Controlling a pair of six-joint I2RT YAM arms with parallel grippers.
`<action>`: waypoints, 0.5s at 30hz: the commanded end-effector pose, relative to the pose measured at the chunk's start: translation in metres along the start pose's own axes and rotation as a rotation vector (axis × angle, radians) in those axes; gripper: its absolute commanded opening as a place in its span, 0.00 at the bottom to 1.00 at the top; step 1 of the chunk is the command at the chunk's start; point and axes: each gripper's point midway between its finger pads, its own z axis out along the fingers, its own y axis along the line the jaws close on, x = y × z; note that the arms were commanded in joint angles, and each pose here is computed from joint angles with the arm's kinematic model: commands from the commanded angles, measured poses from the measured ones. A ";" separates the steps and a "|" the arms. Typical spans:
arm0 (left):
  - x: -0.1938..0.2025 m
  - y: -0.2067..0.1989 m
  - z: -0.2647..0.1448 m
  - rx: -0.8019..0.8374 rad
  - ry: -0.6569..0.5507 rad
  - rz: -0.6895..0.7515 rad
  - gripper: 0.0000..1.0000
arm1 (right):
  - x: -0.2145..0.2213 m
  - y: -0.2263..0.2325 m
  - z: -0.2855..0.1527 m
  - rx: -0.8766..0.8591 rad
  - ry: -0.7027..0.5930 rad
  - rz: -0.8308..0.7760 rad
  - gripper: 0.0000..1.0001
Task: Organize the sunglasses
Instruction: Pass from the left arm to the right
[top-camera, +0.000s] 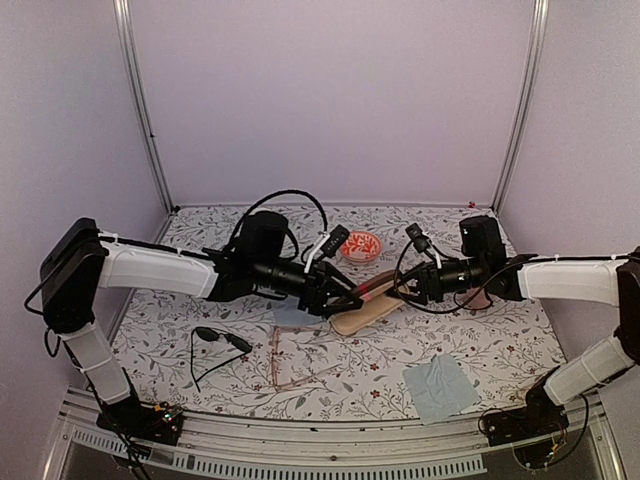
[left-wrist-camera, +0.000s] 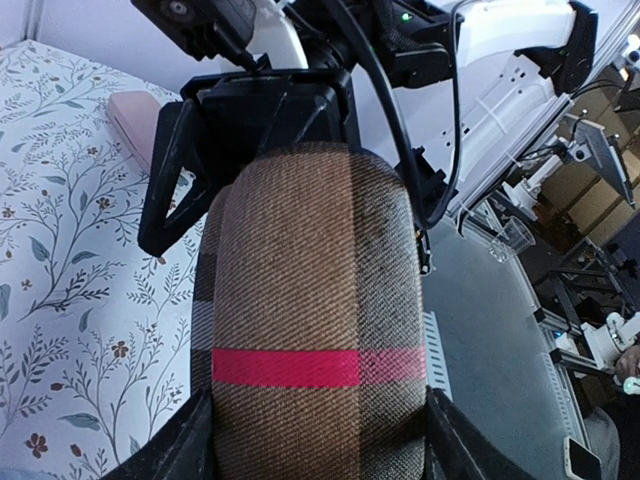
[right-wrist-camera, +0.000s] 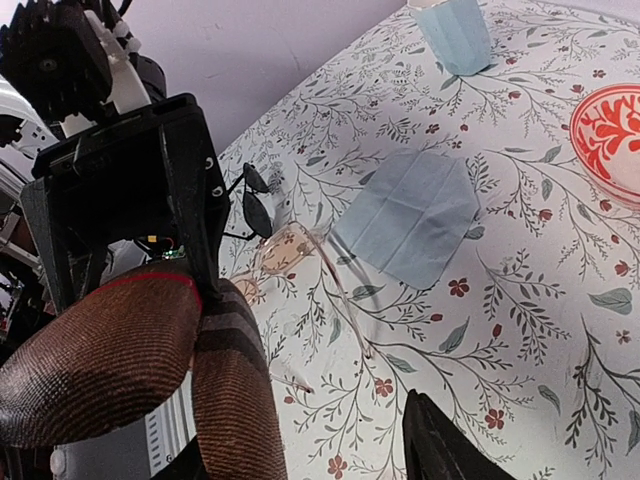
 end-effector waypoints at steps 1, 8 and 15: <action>-0.004 0.001 0.003 0.090 0.016 0.018 0.00 | 0.006 -0.004 0.002 -0.063 0.000 0.049 0.52; 0.000 0.009 0.010 0.112 0.034 -0.002 0.00 | 0.012 -0.014 0.003 -0.082 0.004 0.090 0.46; 0.002 0.015 0.011 0.114 0.039 -0.020 0.00 | 0.015 -0.022 -0.005 -0.115 -0.012 0.133 0.46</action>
